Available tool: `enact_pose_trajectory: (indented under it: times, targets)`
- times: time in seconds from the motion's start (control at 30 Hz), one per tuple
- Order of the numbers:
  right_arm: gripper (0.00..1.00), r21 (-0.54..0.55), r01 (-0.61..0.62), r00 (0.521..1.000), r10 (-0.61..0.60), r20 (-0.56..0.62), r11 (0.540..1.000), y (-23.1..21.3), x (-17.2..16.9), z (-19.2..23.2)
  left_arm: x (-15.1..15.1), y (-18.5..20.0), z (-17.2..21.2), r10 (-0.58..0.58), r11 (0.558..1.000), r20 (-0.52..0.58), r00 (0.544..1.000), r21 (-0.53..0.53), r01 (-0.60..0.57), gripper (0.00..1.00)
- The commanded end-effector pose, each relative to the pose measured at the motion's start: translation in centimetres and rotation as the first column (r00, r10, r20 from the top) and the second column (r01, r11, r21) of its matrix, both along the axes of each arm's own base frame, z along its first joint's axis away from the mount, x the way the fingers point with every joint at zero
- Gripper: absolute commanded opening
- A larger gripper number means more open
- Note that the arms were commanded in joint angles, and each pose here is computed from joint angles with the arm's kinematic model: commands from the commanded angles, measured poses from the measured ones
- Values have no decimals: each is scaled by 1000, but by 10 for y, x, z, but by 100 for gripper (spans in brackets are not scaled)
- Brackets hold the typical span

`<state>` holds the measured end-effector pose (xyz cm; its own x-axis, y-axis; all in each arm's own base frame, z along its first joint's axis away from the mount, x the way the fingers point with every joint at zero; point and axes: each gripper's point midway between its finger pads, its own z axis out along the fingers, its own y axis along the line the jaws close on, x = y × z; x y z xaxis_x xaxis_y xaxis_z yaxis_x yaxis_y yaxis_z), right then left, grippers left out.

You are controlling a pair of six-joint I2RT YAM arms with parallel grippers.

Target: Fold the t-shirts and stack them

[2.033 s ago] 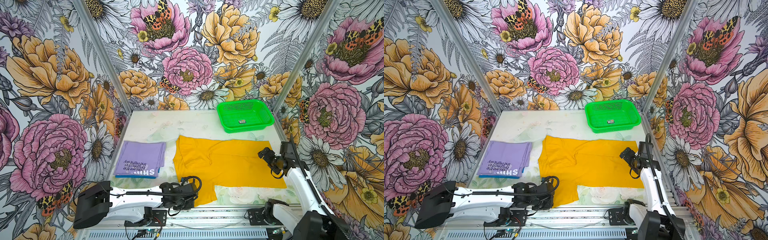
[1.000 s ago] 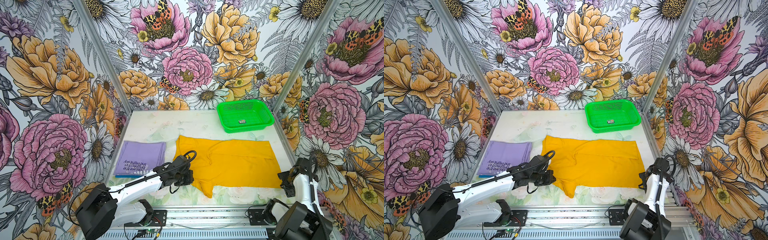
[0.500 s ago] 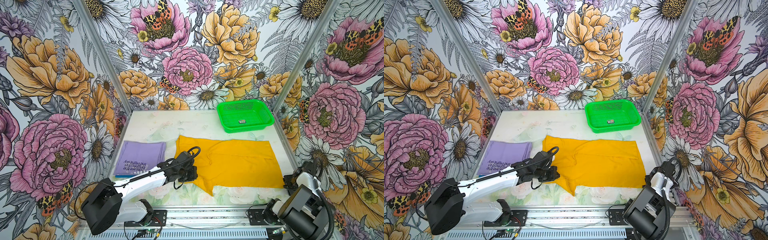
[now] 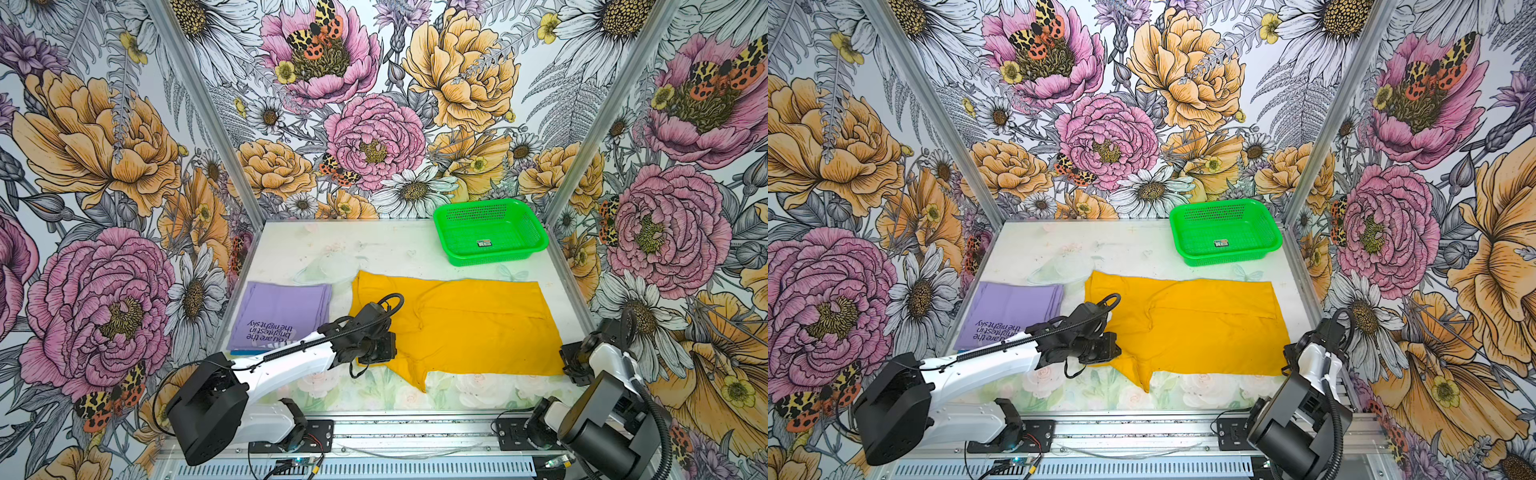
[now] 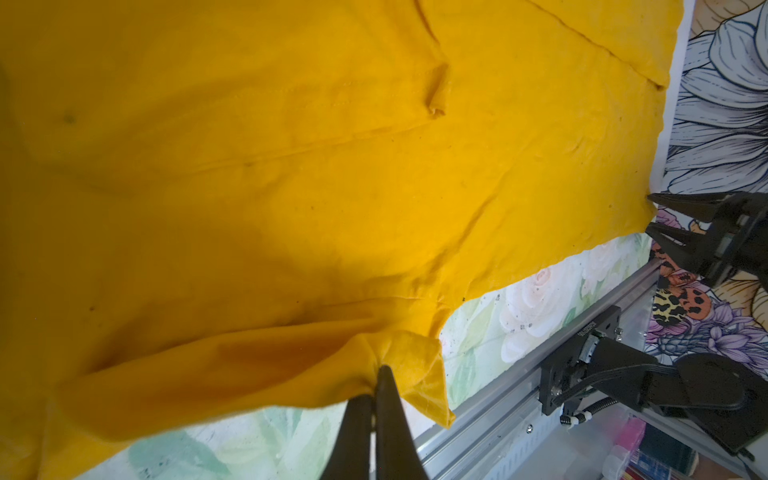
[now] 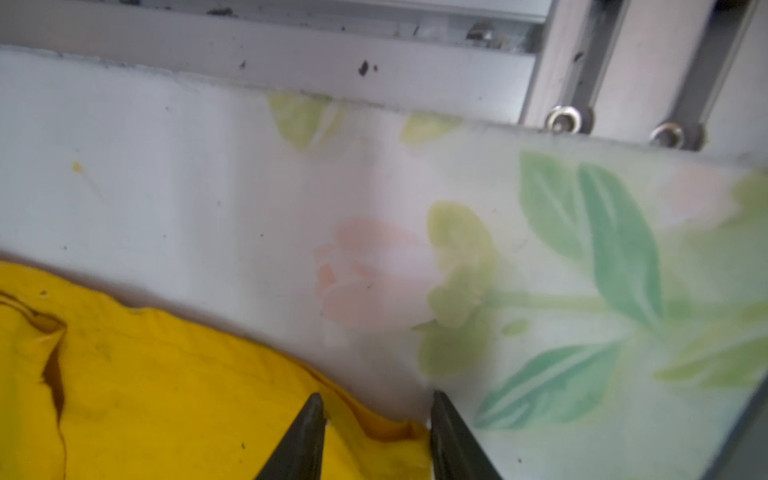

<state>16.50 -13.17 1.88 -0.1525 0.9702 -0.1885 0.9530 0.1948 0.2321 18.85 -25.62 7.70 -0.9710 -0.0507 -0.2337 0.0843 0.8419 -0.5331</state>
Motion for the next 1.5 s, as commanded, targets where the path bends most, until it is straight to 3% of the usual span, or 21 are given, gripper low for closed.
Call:
enact_pose_trajectory:
  times: [0.0, 0.1, 0.17, 0.2, 0.27, 0.5, 0.87, 1.07, 1.27, 1.47]
  targets:
    - [39, 45, 3, 1000, -2, -5, 999, 17, -5, -8, 10, -4, 11, 13, 1000, 46, 999, -16, -12, 0]
    - [27, 32, -8, 1000, 9, -22, 999, 18, -5, -8, 10, -1, 10, 19, 1000, 50, 999, -15, -18, 0]
    - [7, 37, -5, 1000, 6, -28, 999, 18, -5, -8, 9, 2, 11, 24, 1000, 54, 998, -17, -23, 0]
    - [2, 43, -6, 1000, 8, -29, 999, 18, -4, -8, 9, 3, 11, 27, 999, 56, 998, -19, -26, 0]
    - [0, 60, -12, 1000, 14, -25, 998, 20, -2, -9, 9, 7, 13, 33, 999, 61, 998, -28, -31, 0]
    - [0, 18, -74, 994, 73, 79, 997, 16, 18, 16, 26, 24, 43, 69, 995, 130, 989, -74, -59, 0]
    - [0, -21, -370, 915, 369, 162, 929, 0, 88, 54, 95, 37, 87, 102, 992, 264, 959, -98, -78, 0]
    - [0, 72, -436, 887, 415, 201, 897, 10, 118, 44, 125, 41, 102, 106, 991, 313, 944, -113, -73, 0]
    - [0, 8, -452, 876, 442, 195, 892, 7, 143, 59, 152, 45, 108, 118, 986, 339, 933, -148, -71, 0]
    - [0, 26, -434, 888, 423, 181, 900, -4, 159, 52, 179, 41, 99, 98, 988, 335, 937, -148, -51, 0]
